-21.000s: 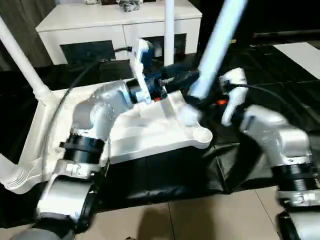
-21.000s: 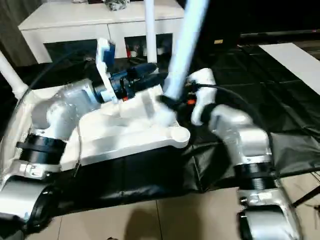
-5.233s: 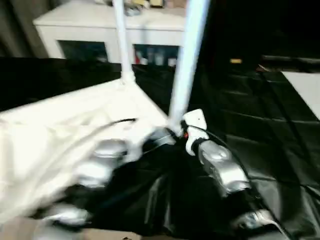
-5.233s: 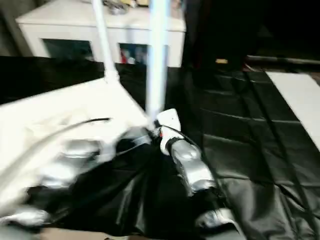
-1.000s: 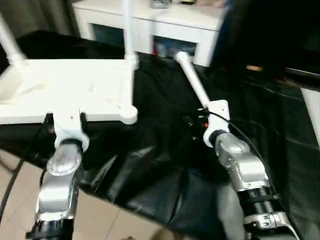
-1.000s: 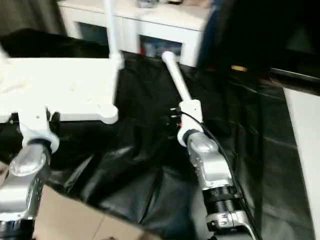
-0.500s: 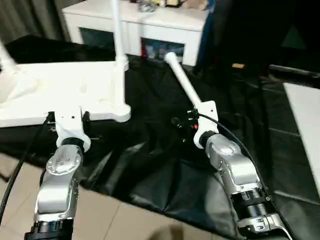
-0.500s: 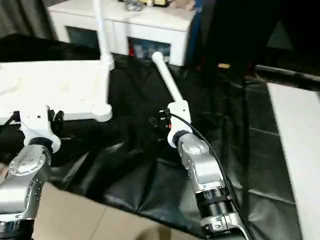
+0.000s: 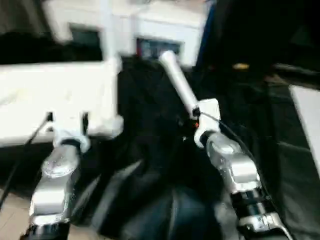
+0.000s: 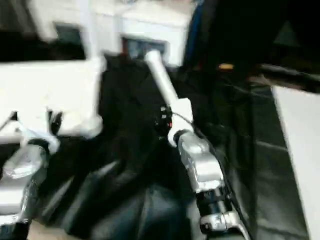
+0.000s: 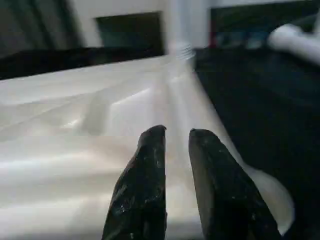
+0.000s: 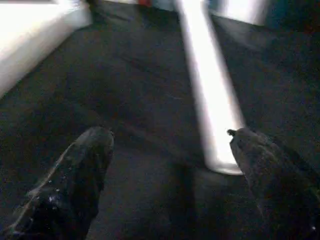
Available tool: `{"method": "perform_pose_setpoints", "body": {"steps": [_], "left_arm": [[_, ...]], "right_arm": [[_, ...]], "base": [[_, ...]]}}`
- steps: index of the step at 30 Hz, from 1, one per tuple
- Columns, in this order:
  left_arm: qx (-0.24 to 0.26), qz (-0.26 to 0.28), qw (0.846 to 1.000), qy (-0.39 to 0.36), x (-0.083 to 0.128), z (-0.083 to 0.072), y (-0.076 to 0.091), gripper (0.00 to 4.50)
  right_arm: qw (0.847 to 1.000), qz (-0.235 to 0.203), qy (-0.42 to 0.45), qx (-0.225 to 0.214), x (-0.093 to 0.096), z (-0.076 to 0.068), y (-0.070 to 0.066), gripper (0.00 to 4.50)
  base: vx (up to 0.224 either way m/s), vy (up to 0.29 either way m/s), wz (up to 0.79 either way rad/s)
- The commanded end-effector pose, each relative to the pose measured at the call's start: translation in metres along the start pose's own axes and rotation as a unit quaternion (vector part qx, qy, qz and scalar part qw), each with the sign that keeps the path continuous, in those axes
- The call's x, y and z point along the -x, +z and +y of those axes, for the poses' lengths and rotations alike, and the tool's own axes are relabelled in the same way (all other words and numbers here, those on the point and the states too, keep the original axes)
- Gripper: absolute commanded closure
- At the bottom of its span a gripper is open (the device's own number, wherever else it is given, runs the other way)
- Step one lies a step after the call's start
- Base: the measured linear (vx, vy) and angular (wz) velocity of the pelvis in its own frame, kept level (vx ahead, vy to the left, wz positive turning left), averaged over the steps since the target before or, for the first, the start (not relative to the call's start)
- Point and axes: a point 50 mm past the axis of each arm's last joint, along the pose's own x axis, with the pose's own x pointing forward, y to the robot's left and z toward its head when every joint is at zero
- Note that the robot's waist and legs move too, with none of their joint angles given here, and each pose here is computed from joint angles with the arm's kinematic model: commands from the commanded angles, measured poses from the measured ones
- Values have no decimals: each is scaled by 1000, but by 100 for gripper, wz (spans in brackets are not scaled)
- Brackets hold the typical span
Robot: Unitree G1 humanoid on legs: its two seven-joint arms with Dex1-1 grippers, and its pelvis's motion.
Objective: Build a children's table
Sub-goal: Rotate leg to tighten, then pick table leg
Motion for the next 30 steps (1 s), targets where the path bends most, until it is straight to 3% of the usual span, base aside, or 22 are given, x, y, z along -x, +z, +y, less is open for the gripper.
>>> {"method": "perform_pose_setpoints", "body": {"steps": [1,11,15,21,25,26,27,30], "left_arm": [[-9,5,1000,7,2,7,-1,352],[-32,20,997,-71,8,-3,-5,350],[-56,38,985,-156,15,-12,-8,350],[-64,64,970,-226,21,-19,-9,350],[-48,80,951,-293,28,-26,-5,350],[-51,86,944,-314,31,-28,-4,350],[-62,103,922,-369,40,-34,-3,350],[-62,117,908,-397,45,-36,-3,350]], "right_arm": [[1000,-3,-7,-3,-1,1,6,33],[999,-8,-49,-5,-4,-25,19,17],[997,-4,-74,6,-10,-38,29,17],[996,18,-86,27,-20,-45,32,17],[993,50,-99,42,-28,-52,30,17],[992,65,-95,43,-30,-53,27,17],[990,104,-89,36,-34,-57,21,17],[988,124,-88,31,-36,-60,17,17]], "base": [[162,70,37],[1,20,3],[-35,-24,-1],[-93,-30,-5],[-48,-10,-4],[0,0,0],[0,0,0],[0,0,0]]}}
